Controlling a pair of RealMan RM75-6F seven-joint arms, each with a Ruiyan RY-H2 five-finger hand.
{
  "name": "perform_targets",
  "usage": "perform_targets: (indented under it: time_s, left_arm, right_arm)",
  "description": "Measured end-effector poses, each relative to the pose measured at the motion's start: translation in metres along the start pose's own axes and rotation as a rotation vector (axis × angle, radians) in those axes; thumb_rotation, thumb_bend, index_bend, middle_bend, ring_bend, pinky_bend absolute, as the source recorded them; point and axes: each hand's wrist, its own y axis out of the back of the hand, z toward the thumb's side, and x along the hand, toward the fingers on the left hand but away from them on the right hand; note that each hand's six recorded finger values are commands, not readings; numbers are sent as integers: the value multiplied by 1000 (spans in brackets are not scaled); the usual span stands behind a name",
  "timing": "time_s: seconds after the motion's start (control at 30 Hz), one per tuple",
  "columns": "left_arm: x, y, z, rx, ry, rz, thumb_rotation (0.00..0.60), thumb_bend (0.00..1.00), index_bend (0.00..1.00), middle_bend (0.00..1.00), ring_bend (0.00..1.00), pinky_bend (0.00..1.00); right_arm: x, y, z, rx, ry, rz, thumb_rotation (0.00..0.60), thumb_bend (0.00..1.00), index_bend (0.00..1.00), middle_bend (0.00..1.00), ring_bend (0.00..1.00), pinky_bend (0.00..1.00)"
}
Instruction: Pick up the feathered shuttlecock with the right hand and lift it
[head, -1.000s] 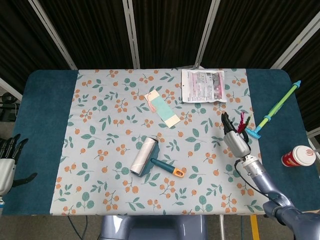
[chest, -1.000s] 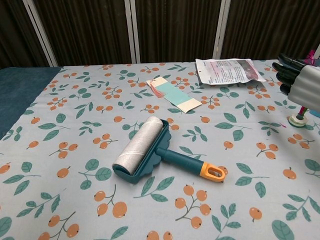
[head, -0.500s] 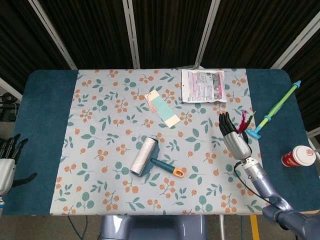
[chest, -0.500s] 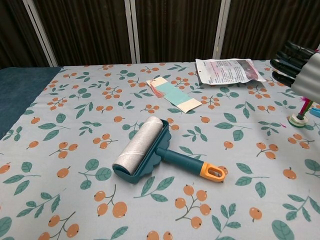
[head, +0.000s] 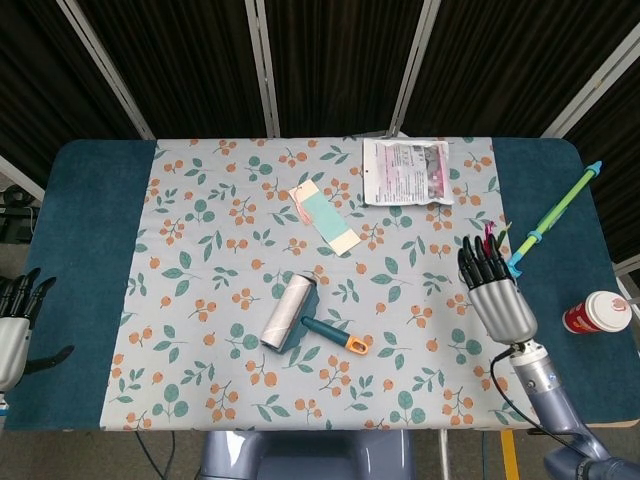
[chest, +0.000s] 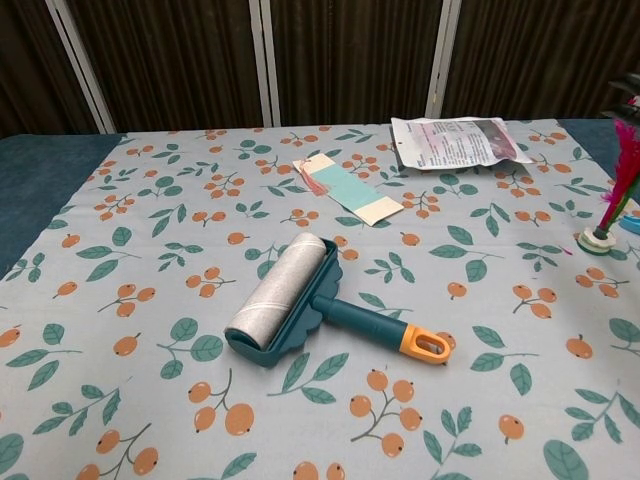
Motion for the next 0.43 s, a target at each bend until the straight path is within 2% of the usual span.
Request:
perform_targets:
  time_s: [0.17,0.4,0.43]
  left_arm:
    - [0,0,0,-2,-1,0,554,143,100,0,0,0]
    - [0,0,-1,-3,1,2,552,143,101,0,0,0]
    - [0,0,-1,-4,1,2,552,143,101,0,0,0]
  right_arm:
    - [11,2,-13,-238,-63,32,600,189,109,22,0,0]
    - [26,-6,-33,-748,-170,106,600,188,110,19,0,0]
    - [28,-8,-36,-797,-183,115,600,188,110,17,0,0]
